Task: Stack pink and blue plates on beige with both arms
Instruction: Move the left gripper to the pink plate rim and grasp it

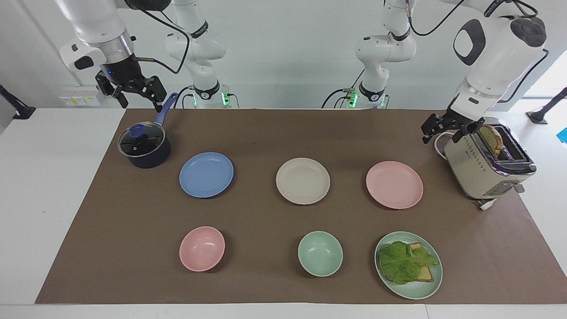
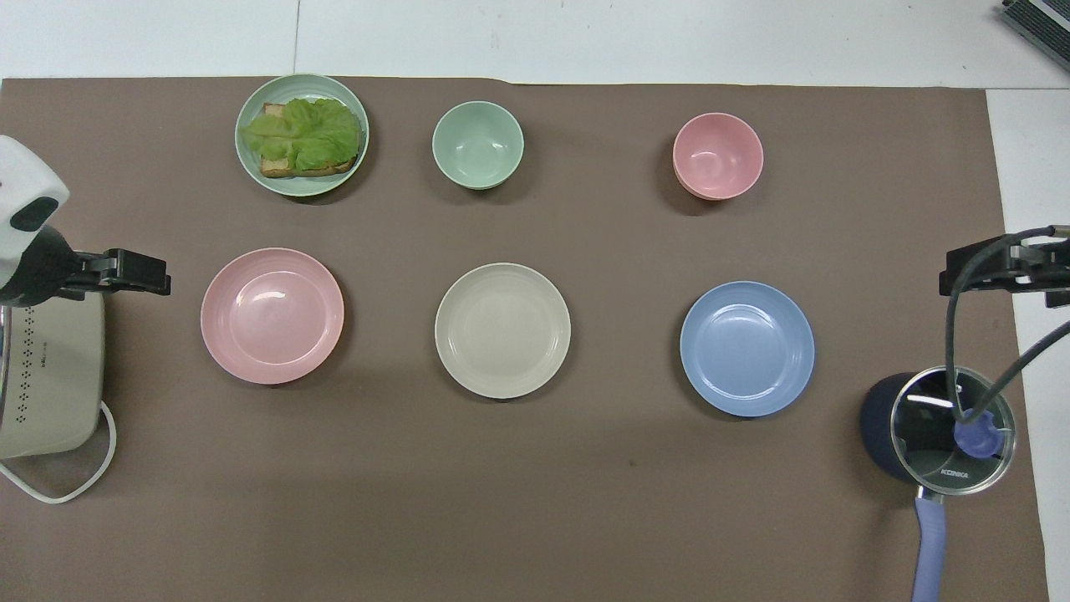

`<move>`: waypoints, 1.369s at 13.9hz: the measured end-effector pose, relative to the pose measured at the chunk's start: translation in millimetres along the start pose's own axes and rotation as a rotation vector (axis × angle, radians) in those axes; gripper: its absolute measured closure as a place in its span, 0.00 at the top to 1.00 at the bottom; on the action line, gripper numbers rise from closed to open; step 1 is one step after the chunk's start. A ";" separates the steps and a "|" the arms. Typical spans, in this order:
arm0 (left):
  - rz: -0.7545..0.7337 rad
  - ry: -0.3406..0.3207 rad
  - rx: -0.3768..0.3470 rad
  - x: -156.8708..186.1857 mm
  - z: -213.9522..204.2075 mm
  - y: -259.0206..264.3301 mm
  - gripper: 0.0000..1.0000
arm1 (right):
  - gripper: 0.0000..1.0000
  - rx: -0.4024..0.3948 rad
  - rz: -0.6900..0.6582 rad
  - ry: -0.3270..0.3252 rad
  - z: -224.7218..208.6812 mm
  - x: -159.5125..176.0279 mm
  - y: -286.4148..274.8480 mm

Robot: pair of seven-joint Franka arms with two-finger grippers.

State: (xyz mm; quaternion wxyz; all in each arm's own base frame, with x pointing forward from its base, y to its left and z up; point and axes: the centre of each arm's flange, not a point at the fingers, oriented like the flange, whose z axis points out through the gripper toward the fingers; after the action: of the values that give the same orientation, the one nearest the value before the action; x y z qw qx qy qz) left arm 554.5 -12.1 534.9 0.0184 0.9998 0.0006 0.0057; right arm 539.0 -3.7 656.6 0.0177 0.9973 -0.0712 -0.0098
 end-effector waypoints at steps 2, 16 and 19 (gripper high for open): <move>0.002 -0.006 0.001 3.1 28.2 -8.2 1.00 | 1.00 0.000 0.000 0.000 0.0 0.0 0.0; 0.123 0.008 0.013 6.4 206.6 -38.6 1.00 | 1.00 0.000 -0.003 0.001 -0.1 -0.2 -1.7; 0.127 0.014 0.013 7.9 210.6 -36.8 0.78 | 1.00 0.000 -0.004 0.001 -0.1 -0.2 -2.0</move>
State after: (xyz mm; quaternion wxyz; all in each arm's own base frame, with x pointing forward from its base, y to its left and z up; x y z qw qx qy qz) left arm 564.8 17.0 323.1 0.0115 0.9979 -0.0626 0.0139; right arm 539.1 -1.7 656.7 0.0177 0.9974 -0.0694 -0.0095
